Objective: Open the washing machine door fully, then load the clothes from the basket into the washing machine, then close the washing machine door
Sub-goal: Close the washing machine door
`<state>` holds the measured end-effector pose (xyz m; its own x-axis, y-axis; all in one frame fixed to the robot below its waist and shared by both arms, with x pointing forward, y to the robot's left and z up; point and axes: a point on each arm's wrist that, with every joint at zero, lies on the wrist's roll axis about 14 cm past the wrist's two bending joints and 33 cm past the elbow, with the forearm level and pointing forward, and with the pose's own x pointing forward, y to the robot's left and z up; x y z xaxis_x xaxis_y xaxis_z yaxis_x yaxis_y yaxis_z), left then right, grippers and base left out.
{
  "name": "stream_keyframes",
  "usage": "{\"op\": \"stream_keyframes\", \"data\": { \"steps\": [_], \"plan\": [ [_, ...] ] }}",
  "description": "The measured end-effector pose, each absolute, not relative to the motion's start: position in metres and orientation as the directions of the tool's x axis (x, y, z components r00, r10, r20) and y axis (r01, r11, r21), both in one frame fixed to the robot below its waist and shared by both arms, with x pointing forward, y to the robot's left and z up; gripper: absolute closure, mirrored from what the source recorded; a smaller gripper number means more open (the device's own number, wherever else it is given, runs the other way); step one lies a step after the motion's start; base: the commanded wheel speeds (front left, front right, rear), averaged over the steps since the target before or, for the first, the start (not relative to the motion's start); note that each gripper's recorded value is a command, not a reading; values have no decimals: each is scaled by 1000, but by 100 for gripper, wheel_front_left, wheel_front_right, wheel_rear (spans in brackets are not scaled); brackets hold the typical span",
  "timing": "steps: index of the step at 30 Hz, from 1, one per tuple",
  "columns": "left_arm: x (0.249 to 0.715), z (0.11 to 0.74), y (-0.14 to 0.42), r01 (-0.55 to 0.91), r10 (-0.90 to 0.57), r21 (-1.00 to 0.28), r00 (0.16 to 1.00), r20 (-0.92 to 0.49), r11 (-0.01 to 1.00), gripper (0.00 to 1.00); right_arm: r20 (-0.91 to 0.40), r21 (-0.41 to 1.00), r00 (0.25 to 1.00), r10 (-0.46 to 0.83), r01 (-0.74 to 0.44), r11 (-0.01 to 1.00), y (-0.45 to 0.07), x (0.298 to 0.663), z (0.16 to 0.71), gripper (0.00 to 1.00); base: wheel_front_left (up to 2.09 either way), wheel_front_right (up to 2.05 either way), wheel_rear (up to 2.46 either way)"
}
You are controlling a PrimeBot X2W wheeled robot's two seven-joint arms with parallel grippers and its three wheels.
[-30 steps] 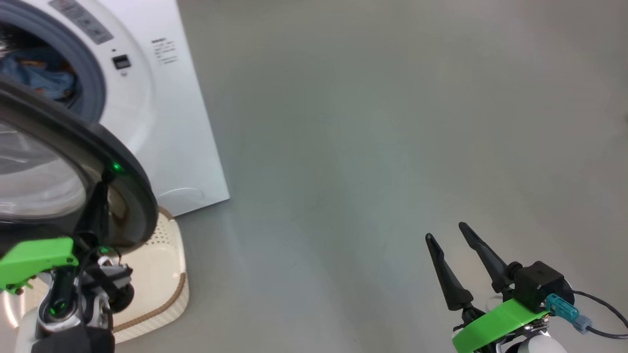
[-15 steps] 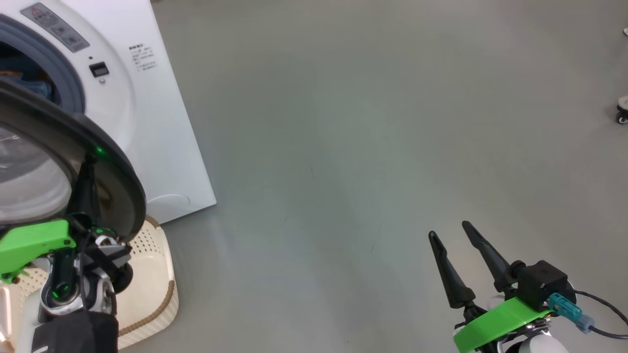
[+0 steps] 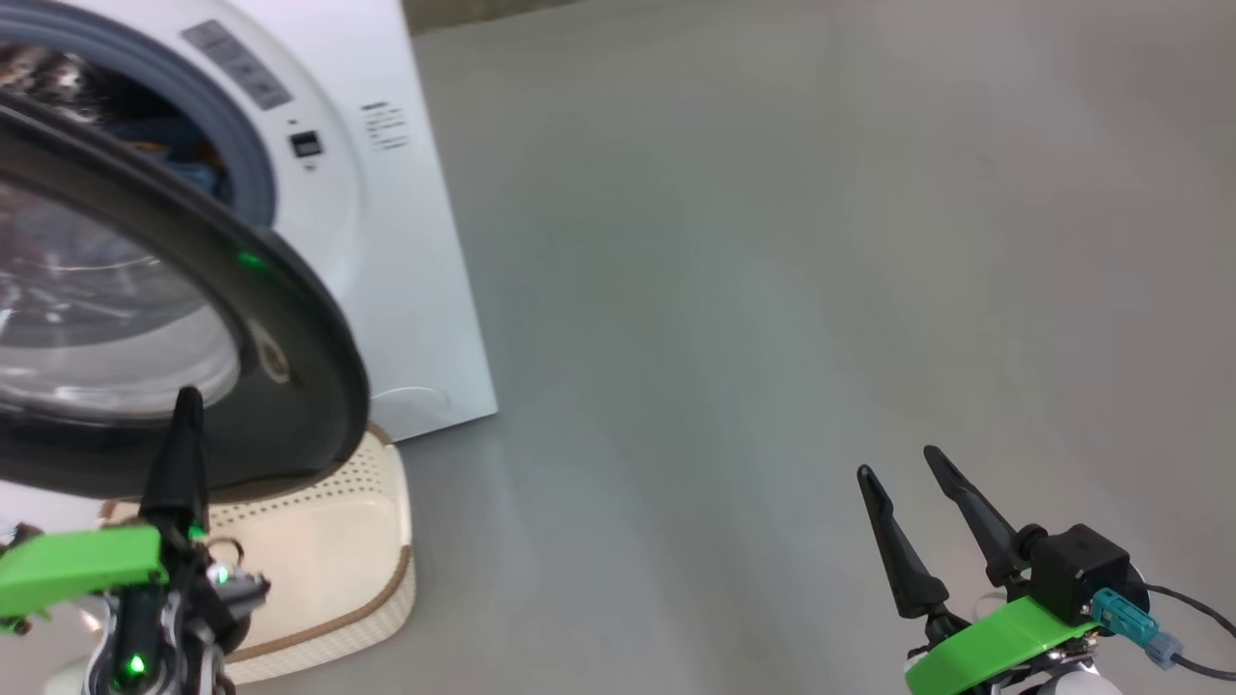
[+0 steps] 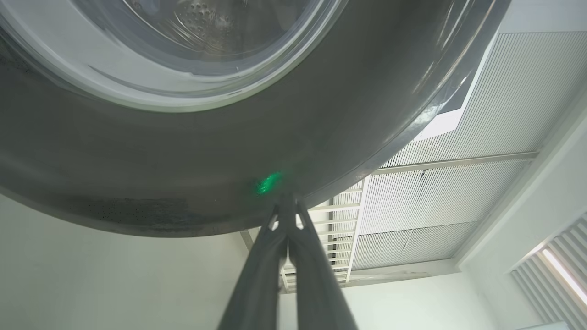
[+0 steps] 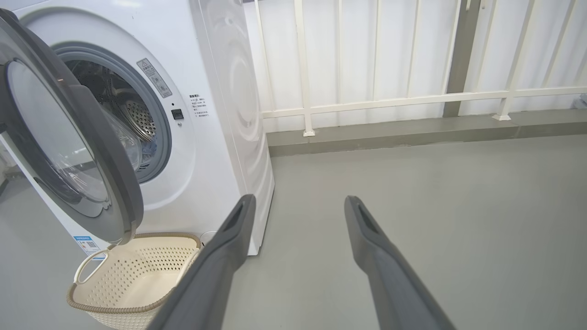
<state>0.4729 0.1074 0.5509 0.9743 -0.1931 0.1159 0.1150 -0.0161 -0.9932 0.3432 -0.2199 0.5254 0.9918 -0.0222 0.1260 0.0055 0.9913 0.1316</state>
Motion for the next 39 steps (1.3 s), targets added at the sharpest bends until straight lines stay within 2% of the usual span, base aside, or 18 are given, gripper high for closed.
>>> {"op": "stream_keyframes", "data": {
  "steps": [7, 8, 9, 14, 17, 21, 25, 30, 39],
  "plan": [
    [434, 549, 141, 143, -115, -966, 986, 120, 217, 100, 146, 112, 987, 67, -83, 990, -194, 352, 531, 0, 0, 0, 0],
    [428, 548, 146, 144, -100, -954, 988, 121, 264, 100, 151, 111, 985, 81, -98, 989, -190, 354, 533, 0, 0, 0, 0],
    [417, 547, 156, 145, -63, -924, 989, 132, 353, 100, 163, 109, 981, 105, -124, 986, -182, 356, 537, 0, 0, 0, 0],
    [389, 544, 173, 145, -4, -836, 986, 168, 529, 100, 191, 105, 968, 160, -182, 978, -163, 359, 546, 0, 0, 0, 0],
    [378, 546, 179, 165, -47, -679, 981, 189, 715, 100, 190, 105, 964, 187, -210, 972, -154, 359, 545, 0, 0, 0, 0],
    [366, 563, 191, 155, -16, -536, 967, 256, 830, 100, 208, 102, 953, 218, -243, 965, -143, 361, 551, 0, 0, 0, 0],
    [353, 566, 188, 145, -22, -438, 962, 274, 887, 100, 225, 104, 945, 238, -267, 958, -133, 361, 557, 0, 0, 0, 0],
    [344, 552, 180, 140, -65, -323, 971, 231, 936, 100, 238, 105, 941, 241, -271, 957, -132, 360, 561, 0, 0, 0, 0],
    [339, 527, 158, 183, -141, -303, 978, 155, 935, 100, 247, 106, 950, 190, -221, 970, -145, 362, 563, 0, 0, 0, 0]
  ]
}}
